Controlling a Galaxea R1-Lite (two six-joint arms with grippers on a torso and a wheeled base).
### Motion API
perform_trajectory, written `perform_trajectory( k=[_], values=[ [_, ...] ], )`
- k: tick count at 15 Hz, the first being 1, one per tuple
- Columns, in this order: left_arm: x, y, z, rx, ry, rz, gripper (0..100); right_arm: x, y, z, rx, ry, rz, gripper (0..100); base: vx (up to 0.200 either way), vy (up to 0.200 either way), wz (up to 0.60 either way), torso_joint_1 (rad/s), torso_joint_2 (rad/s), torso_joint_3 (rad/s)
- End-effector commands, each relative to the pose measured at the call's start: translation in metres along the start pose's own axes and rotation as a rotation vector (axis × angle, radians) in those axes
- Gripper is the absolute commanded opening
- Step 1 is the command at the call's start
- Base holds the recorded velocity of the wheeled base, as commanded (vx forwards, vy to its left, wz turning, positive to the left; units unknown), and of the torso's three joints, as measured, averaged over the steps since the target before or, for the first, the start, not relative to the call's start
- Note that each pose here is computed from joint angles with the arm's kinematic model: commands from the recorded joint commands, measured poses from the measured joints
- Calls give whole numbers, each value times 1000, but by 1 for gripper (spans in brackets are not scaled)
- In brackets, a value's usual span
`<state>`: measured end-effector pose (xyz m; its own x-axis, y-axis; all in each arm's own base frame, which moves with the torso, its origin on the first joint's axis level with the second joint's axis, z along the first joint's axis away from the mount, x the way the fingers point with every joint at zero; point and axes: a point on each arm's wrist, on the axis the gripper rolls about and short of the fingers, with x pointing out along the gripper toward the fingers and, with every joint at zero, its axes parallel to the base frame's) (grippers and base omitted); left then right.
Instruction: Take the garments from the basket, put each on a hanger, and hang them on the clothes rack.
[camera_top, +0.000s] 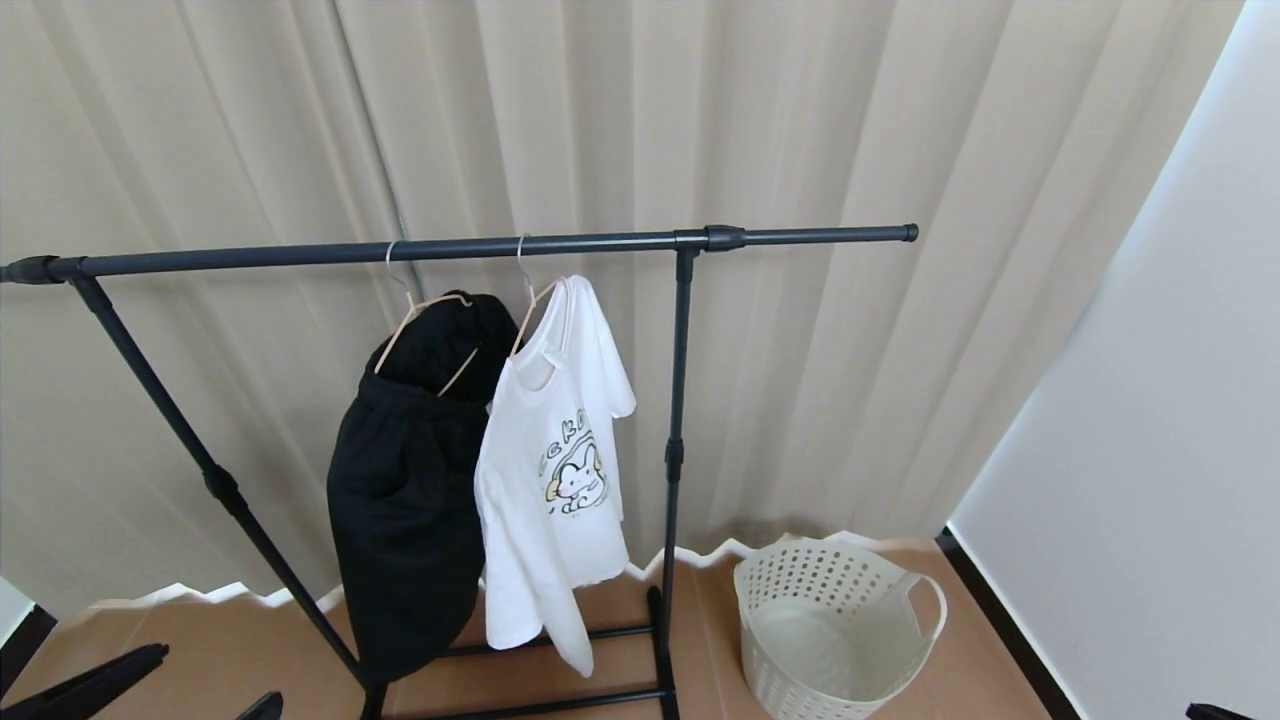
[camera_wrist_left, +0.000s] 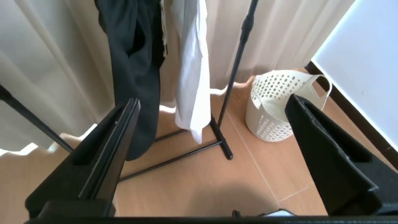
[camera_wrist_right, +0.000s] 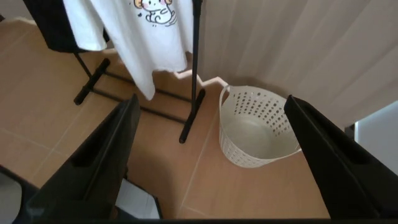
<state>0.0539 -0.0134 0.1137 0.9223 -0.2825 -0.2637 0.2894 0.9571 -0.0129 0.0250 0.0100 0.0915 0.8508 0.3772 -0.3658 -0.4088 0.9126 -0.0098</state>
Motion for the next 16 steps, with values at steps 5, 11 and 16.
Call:
perform_trajectory(
  k=[5, 11, 16],
  values=[
    [-38, -4, -39, -28, 27, -4, 100, -18, 4, -19, 11, -72, -26, 100, 0, 0, 0, 0, 0, 0],
    [-51, -4, -46, -3, -110, 38, 100, -24, 3, -23, 10, -129, -131, 100, 0, 0, 0, 0, 0, 0],
    [-59, -2, -52, 12, -174, 189, 100, -28, 4, -25, 21, -188, -214, 100, 0, 0, 0, 0, 0, 0]
  ],
)
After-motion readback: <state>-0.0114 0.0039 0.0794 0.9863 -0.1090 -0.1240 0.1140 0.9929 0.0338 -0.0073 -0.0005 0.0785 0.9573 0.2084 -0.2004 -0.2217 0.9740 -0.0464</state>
